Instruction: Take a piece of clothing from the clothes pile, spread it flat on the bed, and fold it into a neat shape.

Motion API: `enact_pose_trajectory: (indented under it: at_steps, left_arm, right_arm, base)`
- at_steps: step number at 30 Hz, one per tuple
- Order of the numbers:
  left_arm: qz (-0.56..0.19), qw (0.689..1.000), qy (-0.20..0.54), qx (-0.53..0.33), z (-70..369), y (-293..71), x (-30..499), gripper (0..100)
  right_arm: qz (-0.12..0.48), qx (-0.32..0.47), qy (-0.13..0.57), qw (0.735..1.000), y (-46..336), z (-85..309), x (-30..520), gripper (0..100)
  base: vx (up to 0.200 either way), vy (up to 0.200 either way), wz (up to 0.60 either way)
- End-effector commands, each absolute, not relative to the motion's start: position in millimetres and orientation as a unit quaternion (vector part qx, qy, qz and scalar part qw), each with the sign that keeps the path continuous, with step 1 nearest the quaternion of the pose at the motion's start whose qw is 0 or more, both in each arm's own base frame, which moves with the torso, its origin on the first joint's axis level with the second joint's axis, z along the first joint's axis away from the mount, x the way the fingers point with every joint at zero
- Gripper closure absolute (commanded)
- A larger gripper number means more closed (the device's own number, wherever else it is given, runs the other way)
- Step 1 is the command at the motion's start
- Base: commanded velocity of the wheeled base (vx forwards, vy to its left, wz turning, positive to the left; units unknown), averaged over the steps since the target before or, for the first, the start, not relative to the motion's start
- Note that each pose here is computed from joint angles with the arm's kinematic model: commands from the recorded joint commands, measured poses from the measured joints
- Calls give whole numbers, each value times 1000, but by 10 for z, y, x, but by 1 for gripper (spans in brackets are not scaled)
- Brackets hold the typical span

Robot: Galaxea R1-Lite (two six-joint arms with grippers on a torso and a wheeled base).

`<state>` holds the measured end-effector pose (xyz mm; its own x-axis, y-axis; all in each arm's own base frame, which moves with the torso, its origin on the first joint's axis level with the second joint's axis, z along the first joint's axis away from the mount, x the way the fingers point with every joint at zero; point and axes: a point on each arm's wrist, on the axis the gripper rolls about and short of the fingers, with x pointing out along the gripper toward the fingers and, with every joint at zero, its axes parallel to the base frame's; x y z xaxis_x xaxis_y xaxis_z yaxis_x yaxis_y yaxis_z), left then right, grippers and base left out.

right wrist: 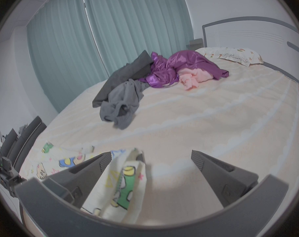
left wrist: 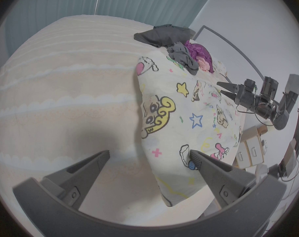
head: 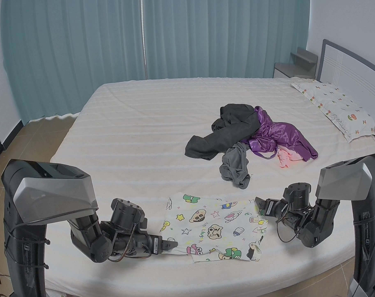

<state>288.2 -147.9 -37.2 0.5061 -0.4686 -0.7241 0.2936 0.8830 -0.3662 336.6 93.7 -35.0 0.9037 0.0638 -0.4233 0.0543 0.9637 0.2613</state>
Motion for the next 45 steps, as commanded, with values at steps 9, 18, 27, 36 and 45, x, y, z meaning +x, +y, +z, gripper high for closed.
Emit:
enact_pose_trajectory:
  at_steps: [9,18,27,36,45]
  left_arm:
    - [-151,926,219,-268,1043,-752,2660,0]
    - [-103,968,100,-205,1552,-455,1728,0]
    - [-45,984,60,-162,1754,-184,794,0]
    - [40,992,45,-115,1647,-1,284,0]
    - [124,990,25,-70,1526,85,-3,0]
  right_arm:
    - [12,185,60,981,558,1158,2452,0]
    - [44,167,4,985,356,1575,1364,0]
    - [9,143,20,989,20,1511,290,0]
    - [-76,100,24,992,-50,1284,-235,0]
    - [-104,31,30,994,-39,1078,-396,0]
  base:
    - [0,0,0]
    - [0,0,0]
    - [0,0,0]
    - [0,0,0]
    - [0,0,0]
